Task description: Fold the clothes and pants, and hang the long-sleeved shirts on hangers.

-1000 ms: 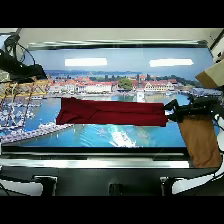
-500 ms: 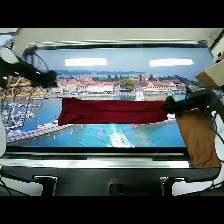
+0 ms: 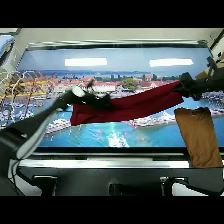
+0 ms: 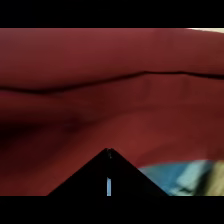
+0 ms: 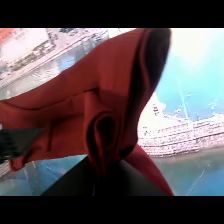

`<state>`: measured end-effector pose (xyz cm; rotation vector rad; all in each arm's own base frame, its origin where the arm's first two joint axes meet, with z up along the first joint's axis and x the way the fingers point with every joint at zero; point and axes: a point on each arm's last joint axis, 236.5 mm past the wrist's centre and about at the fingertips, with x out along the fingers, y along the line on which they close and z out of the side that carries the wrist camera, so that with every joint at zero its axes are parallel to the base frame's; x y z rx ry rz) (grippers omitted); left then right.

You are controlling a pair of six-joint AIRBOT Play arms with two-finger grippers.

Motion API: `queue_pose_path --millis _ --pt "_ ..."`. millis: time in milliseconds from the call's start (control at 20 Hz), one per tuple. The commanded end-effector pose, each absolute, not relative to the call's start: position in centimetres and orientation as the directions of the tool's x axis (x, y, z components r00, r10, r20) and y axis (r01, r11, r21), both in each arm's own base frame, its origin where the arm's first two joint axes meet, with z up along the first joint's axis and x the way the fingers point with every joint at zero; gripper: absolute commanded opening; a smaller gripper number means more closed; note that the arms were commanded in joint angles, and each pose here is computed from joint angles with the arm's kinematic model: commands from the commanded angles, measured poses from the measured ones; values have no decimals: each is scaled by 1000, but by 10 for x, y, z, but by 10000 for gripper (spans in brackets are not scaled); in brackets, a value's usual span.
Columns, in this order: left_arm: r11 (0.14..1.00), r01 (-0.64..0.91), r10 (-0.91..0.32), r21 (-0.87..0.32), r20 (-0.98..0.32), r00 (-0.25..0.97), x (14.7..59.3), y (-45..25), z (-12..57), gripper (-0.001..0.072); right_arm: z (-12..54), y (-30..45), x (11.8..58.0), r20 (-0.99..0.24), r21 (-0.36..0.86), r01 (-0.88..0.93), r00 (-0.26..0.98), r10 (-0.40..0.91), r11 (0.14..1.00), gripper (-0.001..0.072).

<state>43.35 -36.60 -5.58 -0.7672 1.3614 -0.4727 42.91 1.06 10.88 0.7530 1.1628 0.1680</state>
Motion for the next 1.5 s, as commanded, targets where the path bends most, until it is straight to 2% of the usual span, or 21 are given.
queue_pose_path --millis 0,300,450,600,700,750,850,1000,1250,1450 --pt "546 -247 -755 -801 -598 270 418 -453 -68 17 136 17 413 -764 618 254 420 490 744 25" --pt "481 -261 -814 -837 -537 221 391 -537 -71 17 161 22 397 -753 620 233 447 484 750 25" --pt "480 -216 -840 -850 -517 166 387 -550 -60 16 163 22 398 -750 620 229 456 480 750 26" --pt "548 -145 -831 -824 -556 20 377 -519 -53 15 166 19 406 -735 624 215 490 470 751 25" --pt "667 -46 -745 -744 -666 -29 383 -465 -47 13 172 28 409 -706 654 183 497 505 734 26" --pt "717 13 -697 -697 -717 2 397 -433 -33 14 176 41 410 -686 672 149 494 534 726 25" --pt "794 89 -608 -602 -780 145 436 -358 17 14 181 78 414 -667 678 73 480 570 731 25" --pt "851 93 -513 -517 -780 360 470 -246 106 15 183 162 427 -614 705 -37 466 636 708 26" --pt "912 -28 -328 -409 -769 548 450 -85 199 17 136 314 419 -584 744 -130 349 732 655 26" --pt "913 -122 -234 -389 -744 625 437 -15 228 17 72 382 413 -610 746 -101 292 736 658 26"
